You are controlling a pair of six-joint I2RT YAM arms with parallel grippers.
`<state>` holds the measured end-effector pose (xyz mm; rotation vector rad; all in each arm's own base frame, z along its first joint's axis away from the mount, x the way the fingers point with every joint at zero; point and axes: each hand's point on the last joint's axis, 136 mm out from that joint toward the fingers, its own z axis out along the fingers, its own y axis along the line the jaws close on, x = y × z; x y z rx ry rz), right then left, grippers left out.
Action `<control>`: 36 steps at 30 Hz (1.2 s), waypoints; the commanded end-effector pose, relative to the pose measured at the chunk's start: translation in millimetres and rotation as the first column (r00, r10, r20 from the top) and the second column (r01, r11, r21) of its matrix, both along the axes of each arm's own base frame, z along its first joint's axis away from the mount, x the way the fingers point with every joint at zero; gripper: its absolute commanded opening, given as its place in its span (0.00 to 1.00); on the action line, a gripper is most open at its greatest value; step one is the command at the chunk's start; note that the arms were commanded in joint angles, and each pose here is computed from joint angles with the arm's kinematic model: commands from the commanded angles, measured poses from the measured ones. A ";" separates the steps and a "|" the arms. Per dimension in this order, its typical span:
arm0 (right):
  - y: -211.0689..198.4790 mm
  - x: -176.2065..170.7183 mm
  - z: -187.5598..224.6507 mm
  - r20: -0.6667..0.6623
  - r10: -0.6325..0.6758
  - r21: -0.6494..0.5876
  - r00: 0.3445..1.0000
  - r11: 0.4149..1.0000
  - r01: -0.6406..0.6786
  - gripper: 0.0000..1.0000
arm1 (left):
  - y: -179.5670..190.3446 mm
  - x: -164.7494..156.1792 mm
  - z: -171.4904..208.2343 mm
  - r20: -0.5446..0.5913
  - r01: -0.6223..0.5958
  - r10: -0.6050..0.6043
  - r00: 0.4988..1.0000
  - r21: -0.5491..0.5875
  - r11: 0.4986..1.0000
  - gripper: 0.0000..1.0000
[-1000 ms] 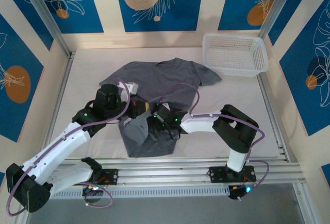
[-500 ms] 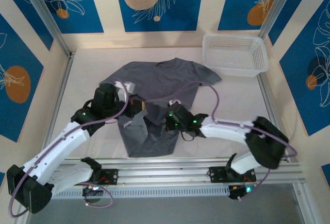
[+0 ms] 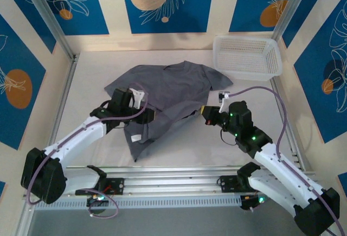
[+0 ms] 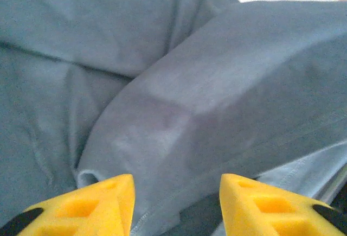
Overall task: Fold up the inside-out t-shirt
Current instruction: Turn the T-shirt inside out at the center of the table.
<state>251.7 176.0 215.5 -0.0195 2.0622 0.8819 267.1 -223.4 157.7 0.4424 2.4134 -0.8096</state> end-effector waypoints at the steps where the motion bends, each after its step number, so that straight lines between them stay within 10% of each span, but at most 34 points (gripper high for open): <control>1: 8.3 -10.2 -10.7 -0.039 0.076 0.023 0.996 0.997 -0.075 0.00 | -42.3 -23.3 25.6 0.166 0.244 -0.237 0.957 -0.023 0.970 0.55; 10: 4.9 -9.2 -7.6 -0.040 0.062 0.036 0.997 0.998 -0.060 0.00 | -44.5 -27.3 -39.1 0.176 0.287 -0.392 0.903 0.431 0.856 0.61; 18: 4.4 -7.7 -6.8 -0.043 0.053 0.046 0.998 0.998 -0.051 0.00 | -32.7 -38.6 -88.1 -0.001 0.361 -0.484 0.875 0.668 0.651 0.91; 26: 4.3 -8.7 -9.0 -0.060 0.048 0.059 0.997 0.997 -0.044 0.00 | 4.7 -9.0 -109.8 -0.040 0.238 -0.449 0.893 0.887 0.395 0.93; 36: 3.2 -9.9 -8.4 -0.071 0.044 0.056 0.997 0.998 -0.040 0.00 | -22.9 6.4 -77.7 0.135 0.146 -0.442 0.887 0.825 0.545 0.68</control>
